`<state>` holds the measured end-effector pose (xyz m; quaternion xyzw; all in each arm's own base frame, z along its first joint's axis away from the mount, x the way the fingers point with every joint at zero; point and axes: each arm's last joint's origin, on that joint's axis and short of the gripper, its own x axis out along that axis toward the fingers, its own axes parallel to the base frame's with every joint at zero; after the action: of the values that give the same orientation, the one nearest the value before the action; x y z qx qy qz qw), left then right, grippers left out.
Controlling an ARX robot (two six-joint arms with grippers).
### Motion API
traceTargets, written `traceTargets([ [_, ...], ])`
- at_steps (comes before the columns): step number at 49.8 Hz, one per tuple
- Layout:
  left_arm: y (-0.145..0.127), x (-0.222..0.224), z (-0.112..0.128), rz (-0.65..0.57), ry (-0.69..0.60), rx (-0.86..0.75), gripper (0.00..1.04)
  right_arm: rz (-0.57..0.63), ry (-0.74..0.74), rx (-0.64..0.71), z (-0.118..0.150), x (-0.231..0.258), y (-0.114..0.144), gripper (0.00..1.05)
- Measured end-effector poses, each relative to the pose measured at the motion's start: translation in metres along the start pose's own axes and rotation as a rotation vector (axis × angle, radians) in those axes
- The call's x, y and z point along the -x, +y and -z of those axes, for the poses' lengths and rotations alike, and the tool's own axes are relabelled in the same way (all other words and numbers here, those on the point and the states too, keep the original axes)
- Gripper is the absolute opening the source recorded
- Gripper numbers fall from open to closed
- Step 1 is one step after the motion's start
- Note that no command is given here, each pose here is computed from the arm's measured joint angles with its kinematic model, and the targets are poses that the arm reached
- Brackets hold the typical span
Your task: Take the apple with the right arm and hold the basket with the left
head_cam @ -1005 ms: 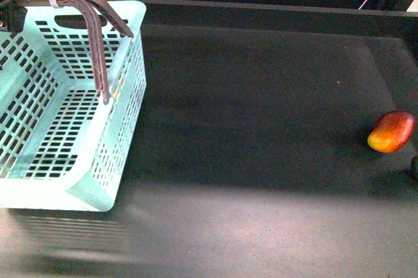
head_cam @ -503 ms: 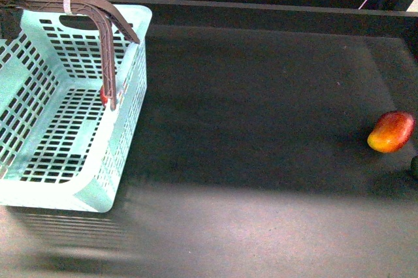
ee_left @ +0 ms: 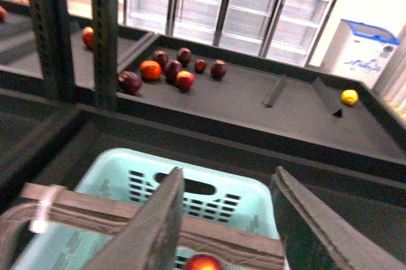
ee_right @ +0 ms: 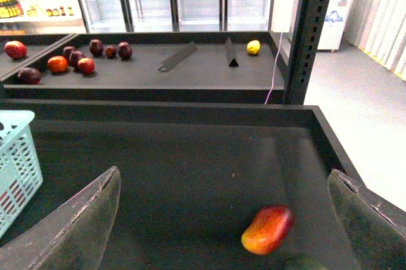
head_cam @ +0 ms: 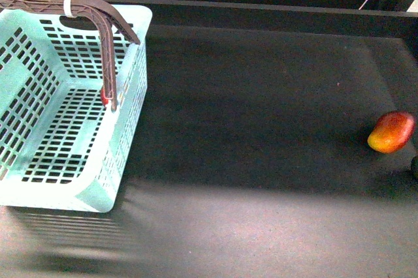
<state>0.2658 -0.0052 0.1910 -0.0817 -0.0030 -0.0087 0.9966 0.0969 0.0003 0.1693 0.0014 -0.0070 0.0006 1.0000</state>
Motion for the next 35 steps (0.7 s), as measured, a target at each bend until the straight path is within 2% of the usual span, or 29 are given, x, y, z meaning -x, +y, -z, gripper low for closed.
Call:
traceTargets([
  [8,0.006,0.040,0.012,-0.016,0.018,-0.129,0.03,0.000,0.000,0.000,0.000,0.000,0.000,0.96],
  [25,0.008,0.089,0.028,-0.017,0.026,-0.149,0.03,0.000,0.000,0.000,0.000,0.000,0.000,0.96],
  [35,0.008,0.107,0.026,-0.017,0.019,-0.150,0.03,0.000,0.000,0.000,0.000,0.000,0.000,0.96],
])
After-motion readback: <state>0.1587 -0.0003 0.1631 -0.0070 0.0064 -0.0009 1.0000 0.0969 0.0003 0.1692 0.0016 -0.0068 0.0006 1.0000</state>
